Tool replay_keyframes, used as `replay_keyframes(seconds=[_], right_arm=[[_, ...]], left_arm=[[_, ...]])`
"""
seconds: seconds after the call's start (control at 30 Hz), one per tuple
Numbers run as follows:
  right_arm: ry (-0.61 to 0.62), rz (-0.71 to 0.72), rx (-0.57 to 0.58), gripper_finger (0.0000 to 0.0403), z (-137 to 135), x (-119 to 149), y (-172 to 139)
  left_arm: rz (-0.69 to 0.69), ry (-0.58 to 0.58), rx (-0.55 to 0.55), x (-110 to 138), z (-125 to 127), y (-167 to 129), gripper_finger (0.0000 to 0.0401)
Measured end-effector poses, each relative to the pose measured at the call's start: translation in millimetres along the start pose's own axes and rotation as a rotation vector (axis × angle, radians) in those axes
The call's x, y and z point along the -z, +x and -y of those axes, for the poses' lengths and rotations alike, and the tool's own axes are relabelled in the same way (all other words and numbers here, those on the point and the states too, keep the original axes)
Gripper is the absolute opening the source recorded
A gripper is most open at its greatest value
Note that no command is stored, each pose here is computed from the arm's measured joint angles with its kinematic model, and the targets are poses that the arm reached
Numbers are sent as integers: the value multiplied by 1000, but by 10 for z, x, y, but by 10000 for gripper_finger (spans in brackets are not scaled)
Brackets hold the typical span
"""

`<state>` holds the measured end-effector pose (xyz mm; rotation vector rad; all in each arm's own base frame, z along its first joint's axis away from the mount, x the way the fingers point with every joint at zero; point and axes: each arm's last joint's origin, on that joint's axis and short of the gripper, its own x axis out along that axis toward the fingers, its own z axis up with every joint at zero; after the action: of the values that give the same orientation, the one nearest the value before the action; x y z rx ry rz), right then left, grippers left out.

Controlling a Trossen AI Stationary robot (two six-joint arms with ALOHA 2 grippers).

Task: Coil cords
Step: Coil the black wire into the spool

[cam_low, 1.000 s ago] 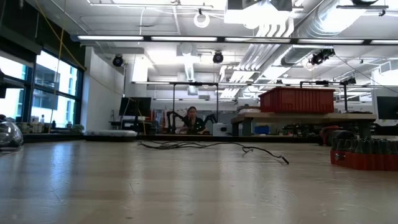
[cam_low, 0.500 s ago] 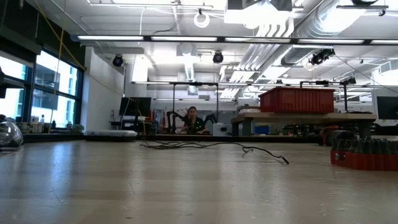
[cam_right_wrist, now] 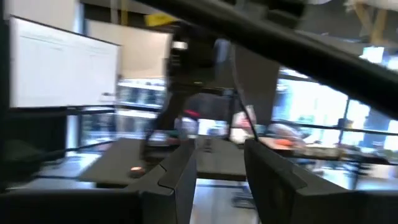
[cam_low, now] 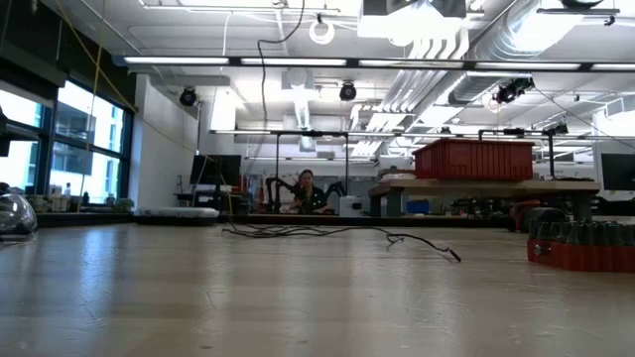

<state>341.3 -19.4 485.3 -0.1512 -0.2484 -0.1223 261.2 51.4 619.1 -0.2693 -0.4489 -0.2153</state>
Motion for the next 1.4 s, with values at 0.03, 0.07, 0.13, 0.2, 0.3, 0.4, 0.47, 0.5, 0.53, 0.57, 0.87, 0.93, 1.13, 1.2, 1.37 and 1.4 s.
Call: replay_keyframes(seconds=[0.03,0.07,0.13,0.2,0.3,0.4,0.47,0.5,0.53,0.57,0.87,0.93,1.13,1.2,1.37,1.4], right_arm=[[-10,-1,20,126,6,-3,-2],[-17,0,29,126,12,-8,-5],[-20,3,28,126,10,-20,-13],[-4,16,9,126,-25,-39,-18],[-1,29,-9,126,-72,-81,-44],[-3,42,-13,126,-78,-110,-61],[-5,38,3,126,-57,-106,-60],[-5,35,7,126,-53,-103,-59],[-8,33,11,126,-42,-96,-56],[-16,34,13,126,-38,-96,-55],[-51,31,16,126,-22,-89,-52],[-52,28,13,126,-23,-84,-49],[-99,-17,15,126,-23,72,54],[-121,-20,38,126,-6,96,75],[-119,-12,47,126,2,85,74],[-119,-15,46,126,0,88,74]], left_arm=[[-4,4,1,3,-1,0,0],[-7,4,0,6,-2,0,0],[-11,2,-1,11,-4,0,0],[-17,0,-4,16,-6,0,0],[-14,1,-7,14,-7,0,0],[-13,1,-7,13,-6,0,0],[-13,1,-7,13,-6,0,0],[-13,0,-6,15,-3,1,0],[-14,-1,-4,18,3,3,0],[-14,-3,-3,21,8,6,0],[-20,-12,13,42,51,22,0],[-20,-12,13,43,50,23,0],[-20,-20,13,43,50,23,0],[-20,-28,12,44,49,23,0],[-22,-37,12,45,48,23,0],[-22,-37,11,45,48,23,0]])
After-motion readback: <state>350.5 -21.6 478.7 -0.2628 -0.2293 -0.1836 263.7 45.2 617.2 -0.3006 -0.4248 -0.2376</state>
